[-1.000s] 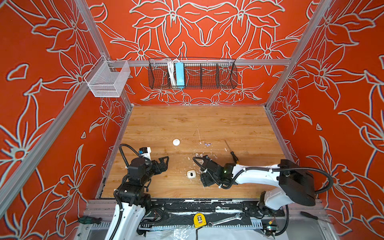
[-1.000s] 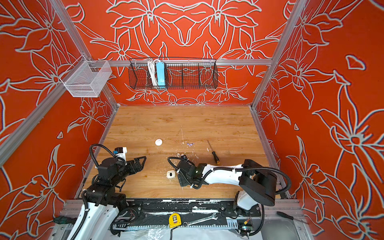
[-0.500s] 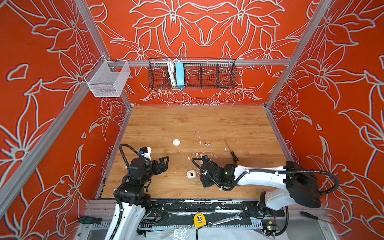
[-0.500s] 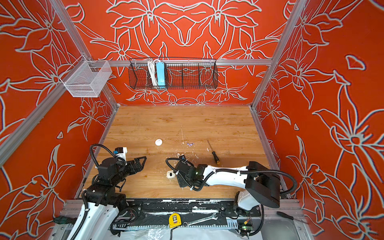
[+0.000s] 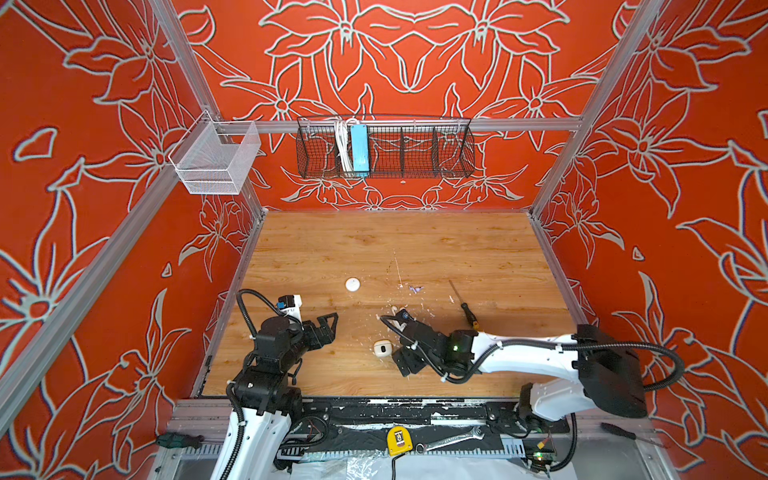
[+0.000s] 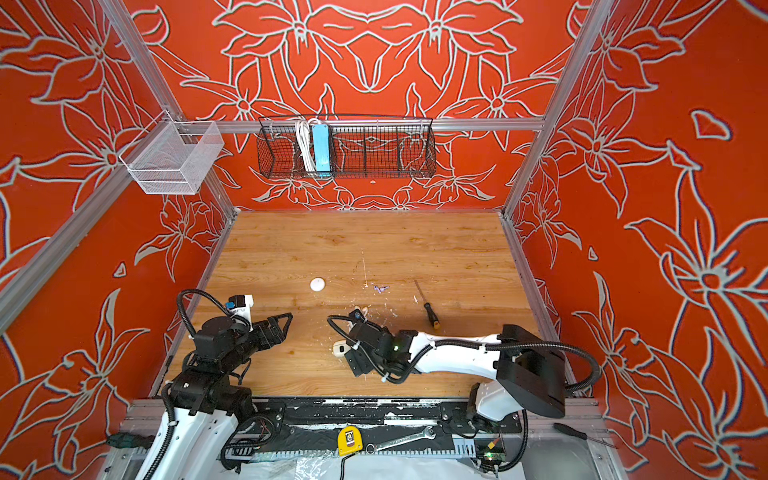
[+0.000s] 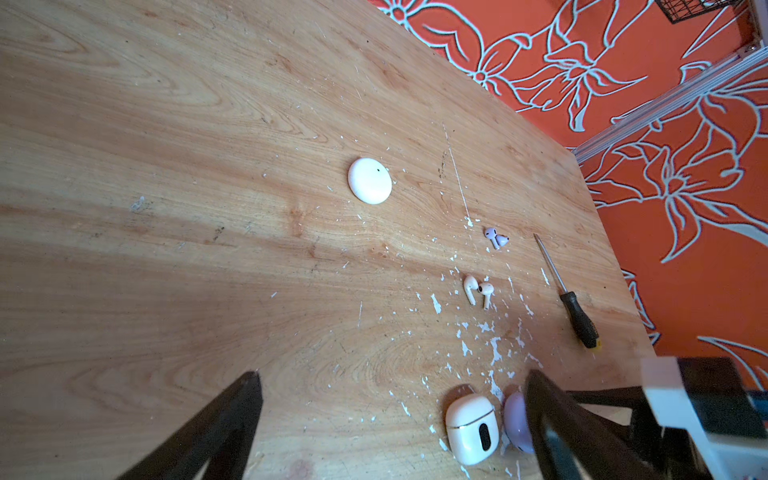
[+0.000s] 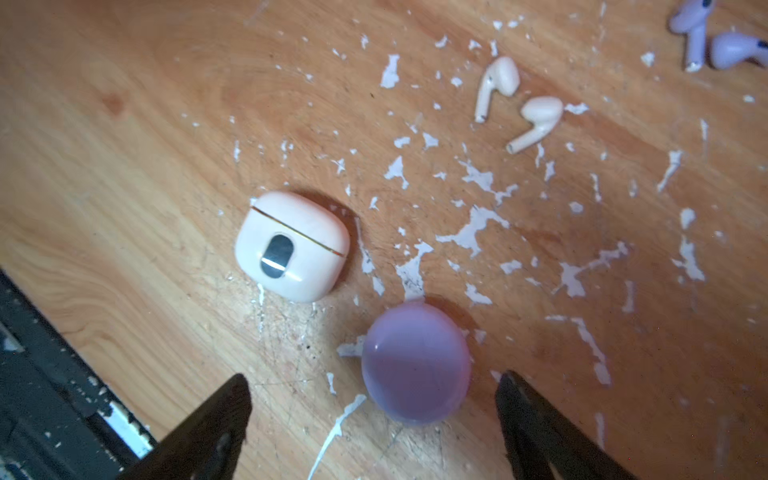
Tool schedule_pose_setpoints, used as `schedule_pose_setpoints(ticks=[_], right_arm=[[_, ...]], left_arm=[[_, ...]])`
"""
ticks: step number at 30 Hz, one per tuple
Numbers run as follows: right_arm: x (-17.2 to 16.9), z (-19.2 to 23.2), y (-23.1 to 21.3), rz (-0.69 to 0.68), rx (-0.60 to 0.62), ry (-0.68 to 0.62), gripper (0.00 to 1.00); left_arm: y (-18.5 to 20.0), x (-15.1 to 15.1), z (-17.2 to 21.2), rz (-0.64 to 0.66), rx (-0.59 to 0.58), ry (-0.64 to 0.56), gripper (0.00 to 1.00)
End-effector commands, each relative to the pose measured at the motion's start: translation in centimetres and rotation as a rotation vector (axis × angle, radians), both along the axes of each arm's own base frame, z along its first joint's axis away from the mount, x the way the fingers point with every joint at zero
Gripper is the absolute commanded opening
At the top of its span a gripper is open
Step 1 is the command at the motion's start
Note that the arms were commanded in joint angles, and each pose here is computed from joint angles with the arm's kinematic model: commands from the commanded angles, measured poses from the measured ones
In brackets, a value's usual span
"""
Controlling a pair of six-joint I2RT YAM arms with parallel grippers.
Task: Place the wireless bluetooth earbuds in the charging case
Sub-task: 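Lower the open right gripper onto the lilac round case and close it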
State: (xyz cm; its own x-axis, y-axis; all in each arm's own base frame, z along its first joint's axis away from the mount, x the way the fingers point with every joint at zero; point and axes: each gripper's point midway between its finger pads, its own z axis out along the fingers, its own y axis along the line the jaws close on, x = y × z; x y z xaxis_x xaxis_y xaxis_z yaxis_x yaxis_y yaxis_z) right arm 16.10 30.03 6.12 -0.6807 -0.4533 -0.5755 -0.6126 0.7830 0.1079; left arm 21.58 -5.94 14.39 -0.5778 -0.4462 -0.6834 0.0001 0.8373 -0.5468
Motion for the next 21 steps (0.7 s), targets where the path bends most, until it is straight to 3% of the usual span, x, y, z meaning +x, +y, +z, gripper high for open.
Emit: schedule_pose_setpoints(ticks=[1, 6, 21], right_arm=[[-0.2, 1.7, 0.6, 0.094, 0.115, -0.089, 0.99], [0.3, 1.0, -1.6, 0.067, -0.012, -0.081, 0.98], [0.6, -2.8, -1.0, 0.098, -0.094, 0.041, 0.98]], left_arm=[[-0.1, -0.3, -0.2, -0.001, -0.004, 0.001, 0.97], [0.1, -0.5, -0.1, 0.009, -0.004, -0.009, 0.97], [0.1, -0.5, -0.2, 0.01, -0.005, -0.007, 0.97]])
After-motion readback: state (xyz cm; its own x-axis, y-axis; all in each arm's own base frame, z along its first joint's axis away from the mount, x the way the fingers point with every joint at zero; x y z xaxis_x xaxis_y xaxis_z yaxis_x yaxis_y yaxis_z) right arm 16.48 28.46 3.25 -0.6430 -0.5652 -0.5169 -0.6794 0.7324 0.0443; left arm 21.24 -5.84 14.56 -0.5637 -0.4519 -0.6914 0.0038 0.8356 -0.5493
